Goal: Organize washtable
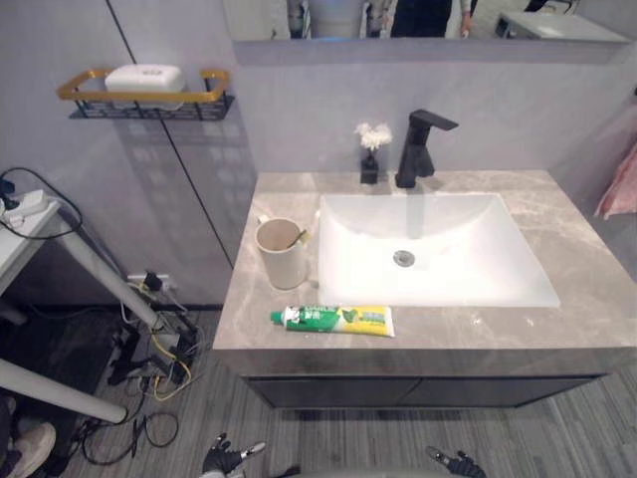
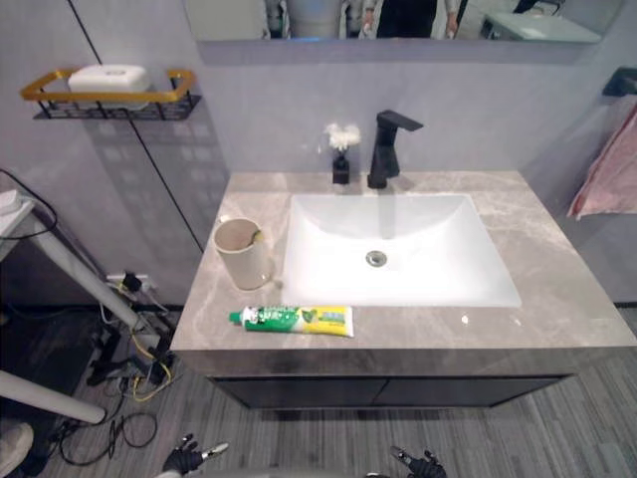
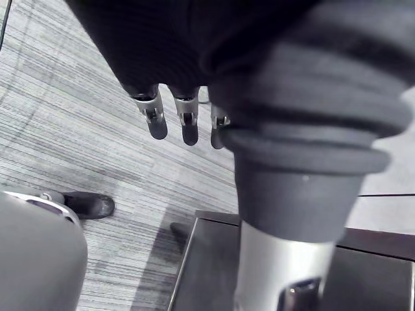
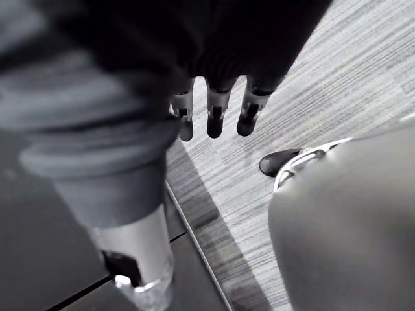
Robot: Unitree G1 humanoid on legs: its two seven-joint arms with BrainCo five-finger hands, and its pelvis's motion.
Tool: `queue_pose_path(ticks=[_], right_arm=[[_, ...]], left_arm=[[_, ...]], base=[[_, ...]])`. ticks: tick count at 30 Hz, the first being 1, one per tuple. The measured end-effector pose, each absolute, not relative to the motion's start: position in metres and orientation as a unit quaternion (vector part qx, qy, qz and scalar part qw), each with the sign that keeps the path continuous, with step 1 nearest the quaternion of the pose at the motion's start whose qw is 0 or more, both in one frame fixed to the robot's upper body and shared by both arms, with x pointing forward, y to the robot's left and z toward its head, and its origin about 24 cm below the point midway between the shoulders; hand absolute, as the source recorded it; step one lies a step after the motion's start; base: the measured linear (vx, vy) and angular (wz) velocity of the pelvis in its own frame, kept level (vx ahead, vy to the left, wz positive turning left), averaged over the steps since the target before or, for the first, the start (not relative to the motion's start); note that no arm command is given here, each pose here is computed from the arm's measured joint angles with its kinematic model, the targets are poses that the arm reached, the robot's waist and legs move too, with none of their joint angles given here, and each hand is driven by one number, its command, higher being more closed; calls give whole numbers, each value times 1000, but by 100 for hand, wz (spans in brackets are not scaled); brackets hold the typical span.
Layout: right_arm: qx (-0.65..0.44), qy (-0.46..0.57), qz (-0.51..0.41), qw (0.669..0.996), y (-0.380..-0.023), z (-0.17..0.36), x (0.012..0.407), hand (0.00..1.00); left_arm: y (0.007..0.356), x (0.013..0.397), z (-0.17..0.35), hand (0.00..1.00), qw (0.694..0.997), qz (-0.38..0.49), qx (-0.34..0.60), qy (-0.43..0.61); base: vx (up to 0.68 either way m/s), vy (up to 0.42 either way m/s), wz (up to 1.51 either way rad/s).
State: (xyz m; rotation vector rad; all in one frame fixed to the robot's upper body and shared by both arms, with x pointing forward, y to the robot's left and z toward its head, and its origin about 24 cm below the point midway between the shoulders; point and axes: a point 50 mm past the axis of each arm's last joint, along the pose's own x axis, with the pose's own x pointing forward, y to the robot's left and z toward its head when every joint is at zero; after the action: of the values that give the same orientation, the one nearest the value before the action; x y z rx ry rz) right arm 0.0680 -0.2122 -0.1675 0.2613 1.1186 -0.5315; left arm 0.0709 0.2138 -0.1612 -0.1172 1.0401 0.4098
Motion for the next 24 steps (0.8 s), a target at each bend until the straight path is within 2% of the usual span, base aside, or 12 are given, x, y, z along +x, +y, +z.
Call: queue_pose_path(ticks=[12,21,24], right_arm=[[124,520,-246,808,-211,-167,71,0],[134,504,-235,821,-203,-165,89,0],[130,510,-234,817,-202,-166,81,0]], left_arm=[[216,68,-162,0,844,198,-52,495],[229,73,-158,0,850,208,-42,483],[233,78,-154,0,854,220,-47,469]], base=[[-22,-16,2],[-81,17,-45],[-60,66,-28]])
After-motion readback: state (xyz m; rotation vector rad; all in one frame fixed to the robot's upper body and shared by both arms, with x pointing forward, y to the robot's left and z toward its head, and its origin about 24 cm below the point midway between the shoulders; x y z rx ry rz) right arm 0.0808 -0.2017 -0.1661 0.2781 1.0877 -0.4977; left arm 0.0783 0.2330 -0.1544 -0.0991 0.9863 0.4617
